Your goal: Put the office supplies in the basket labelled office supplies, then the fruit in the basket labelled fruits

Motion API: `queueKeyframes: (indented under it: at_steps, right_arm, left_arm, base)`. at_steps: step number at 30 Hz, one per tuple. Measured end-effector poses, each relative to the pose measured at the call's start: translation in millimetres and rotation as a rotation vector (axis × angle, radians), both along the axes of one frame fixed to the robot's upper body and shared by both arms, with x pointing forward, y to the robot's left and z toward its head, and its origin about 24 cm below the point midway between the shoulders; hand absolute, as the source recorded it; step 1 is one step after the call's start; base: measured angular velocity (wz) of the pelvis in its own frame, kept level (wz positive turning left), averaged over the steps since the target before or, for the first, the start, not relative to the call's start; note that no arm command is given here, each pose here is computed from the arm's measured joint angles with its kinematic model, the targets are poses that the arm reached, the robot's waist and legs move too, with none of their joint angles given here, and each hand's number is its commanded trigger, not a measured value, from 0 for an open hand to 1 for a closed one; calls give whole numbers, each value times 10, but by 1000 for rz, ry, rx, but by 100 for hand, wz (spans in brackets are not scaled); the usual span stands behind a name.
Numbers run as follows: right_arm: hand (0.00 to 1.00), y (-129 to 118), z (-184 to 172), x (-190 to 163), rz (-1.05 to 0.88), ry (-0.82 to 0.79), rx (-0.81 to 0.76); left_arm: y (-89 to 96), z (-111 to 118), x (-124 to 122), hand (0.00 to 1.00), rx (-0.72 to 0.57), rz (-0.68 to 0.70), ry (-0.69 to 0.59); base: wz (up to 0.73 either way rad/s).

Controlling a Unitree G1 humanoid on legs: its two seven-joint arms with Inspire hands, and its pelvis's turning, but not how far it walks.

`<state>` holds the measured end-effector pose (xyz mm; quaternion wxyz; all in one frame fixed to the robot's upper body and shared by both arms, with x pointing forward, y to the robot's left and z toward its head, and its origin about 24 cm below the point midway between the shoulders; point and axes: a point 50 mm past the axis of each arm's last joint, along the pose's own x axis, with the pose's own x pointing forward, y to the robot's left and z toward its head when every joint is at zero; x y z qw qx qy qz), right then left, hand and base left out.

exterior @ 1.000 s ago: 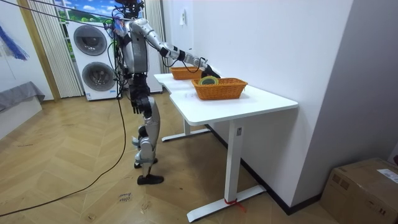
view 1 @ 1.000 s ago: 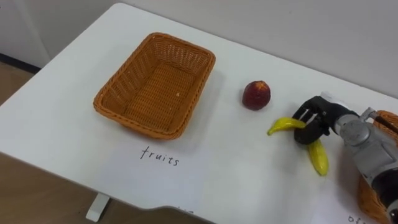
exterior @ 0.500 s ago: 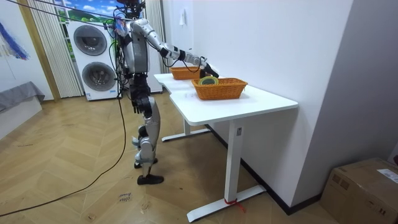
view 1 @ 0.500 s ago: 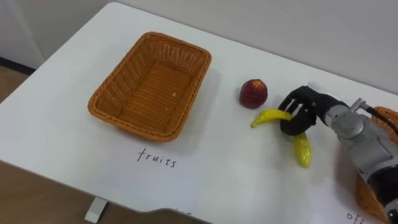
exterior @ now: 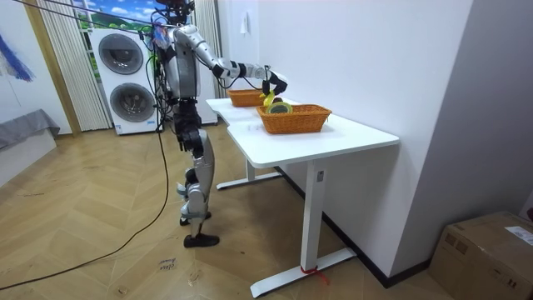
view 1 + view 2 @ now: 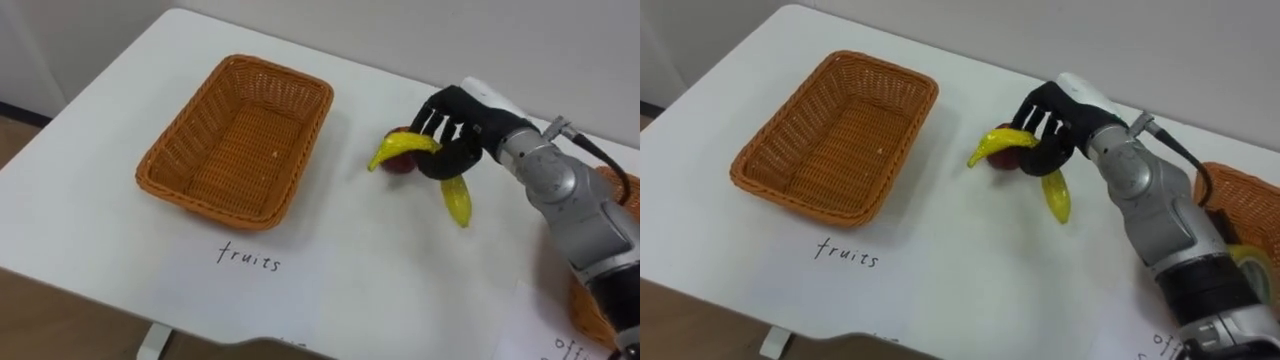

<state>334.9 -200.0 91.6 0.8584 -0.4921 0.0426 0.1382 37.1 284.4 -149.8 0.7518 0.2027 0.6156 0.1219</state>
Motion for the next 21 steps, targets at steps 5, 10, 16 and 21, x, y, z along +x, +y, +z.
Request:
queueKeyframes:
  at_steps: [5,10,16,21]
  right_arm:
    - [100,81,145,-10,40,-55,-9]
    - [100,140,400,-38,72,-159,-14]
    - [100,188,625,-84,96,-251,11]
    - [100,216,649,-98,117,-243,10]
  left_arm:
    - [-35,-16,-45,0,5,32,-2]
    - [-51,-22,-47,0,0,51,-8]
    - [-54,-23,-46,0,-2,50,-10]
    - [-55,-23,-46,0,-4,50,-11]
  base:
    - [0]
    - [1]
    - [0]
    - [-1]
